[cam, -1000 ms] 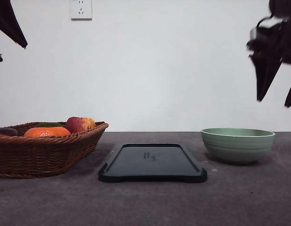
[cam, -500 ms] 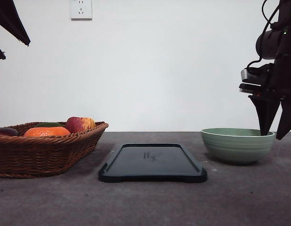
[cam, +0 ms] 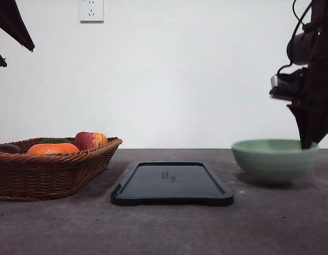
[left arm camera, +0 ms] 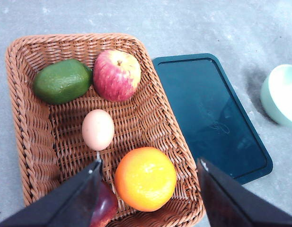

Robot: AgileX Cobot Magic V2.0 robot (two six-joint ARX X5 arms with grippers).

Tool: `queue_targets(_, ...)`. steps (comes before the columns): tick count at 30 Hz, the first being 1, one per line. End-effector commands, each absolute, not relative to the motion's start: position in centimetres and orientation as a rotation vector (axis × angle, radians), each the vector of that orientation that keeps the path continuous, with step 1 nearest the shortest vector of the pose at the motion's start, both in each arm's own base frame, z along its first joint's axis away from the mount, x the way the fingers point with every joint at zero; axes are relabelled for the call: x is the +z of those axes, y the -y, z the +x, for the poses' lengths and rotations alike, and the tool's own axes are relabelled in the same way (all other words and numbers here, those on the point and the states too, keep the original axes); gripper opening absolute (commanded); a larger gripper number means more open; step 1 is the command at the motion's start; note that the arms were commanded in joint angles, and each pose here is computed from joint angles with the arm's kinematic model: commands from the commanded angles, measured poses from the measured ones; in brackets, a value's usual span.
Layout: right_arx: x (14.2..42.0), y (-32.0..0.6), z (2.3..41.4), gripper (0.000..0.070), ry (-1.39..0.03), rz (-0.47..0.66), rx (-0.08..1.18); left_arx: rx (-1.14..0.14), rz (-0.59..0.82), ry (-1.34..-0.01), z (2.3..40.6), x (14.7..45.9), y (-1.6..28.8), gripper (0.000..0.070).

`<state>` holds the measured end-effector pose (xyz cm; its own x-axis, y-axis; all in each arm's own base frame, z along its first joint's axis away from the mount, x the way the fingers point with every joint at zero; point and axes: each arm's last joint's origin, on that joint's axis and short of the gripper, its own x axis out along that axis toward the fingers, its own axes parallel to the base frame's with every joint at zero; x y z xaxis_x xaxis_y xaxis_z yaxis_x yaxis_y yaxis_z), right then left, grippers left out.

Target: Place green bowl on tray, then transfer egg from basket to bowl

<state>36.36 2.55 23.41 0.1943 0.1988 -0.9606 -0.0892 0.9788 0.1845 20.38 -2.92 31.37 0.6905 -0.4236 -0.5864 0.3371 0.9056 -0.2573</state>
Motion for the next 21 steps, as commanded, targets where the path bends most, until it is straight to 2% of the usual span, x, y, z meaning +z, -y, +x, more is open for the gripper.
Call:
queue_targets(1,24.4,-3.1,36.9,0.0003,-1.354,0.100,0.238,-0.435,-0.130,-0.661,20.6,32.1,3.0,0.0390)
queue_targets(6,27.5,-5.2,37.1,0.0003,-1.315,0.104,0.330,-0.435,-0.130,-0.661,20.6,32.1,3.0,0.0390)
queue_targets(12,30.1,-10.2,37.2,0.0003,-1.197,0.053,0.414,-0.435,-0.130,-0.661,20.6,32.1,3.0,0.0390)
queue_targets(16,30.0,-13.5,37.3,0.0004,-1.145,0.026,0.475,-0.435,-0.130,-0.661,20.6,32.1,3.0,0.0390)
queue_targets(21,28.2,-16.5,37.7,0.0003,-1.153,-0.008,0.497,-0.435,-0.130,-0.661,20.6,32.1,3.0,0.0390)
